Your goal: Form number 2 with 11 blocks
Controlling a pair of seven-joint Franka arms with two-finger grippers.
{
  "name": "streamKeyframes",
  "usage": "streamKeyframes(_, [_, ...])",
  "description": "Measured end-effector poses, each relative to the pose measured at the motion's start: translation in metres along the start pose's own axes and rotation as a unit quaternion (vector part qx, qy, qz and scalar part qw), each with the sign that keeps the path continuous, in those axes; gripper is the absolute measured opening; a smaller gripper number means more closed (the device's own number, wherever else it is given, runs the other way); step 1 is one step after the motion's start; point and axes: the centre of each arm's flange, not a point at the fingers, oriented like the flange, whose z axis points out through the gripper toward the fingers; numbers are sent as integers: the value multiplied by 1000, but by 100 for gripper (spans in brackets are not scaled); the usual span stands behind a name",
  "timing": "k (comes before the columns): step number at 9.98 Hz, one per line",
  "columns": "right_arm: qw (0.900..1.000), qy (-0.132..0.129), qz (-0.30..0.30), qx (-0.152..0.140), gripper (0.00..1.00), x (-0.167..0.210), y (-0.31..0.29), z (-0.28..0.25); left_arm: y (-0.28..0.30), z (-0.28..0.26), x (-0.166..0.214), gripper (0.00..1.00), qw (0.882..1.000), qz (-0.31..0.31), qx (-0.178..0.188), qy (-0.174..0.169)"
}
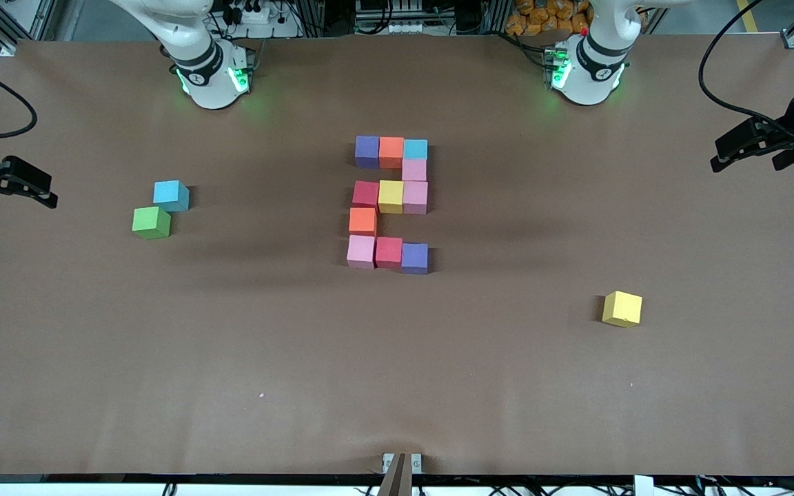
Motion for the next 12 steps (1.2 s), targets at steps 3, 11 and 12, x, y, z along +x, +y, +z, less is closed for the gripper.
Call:
streamKeyframes(3, [1000,0,0,0,100,0,0,0,0,0,0,100,1000,0,0,0])
streamKeyframes(11, [1000,-3,11,0,100,-2,12,1,0,0,0,100,1000,0,0,0])
streamKeyframes(12, [1000,-3,11,0,100,-2,12,1,0,0,0,100,1000,0,0,0])
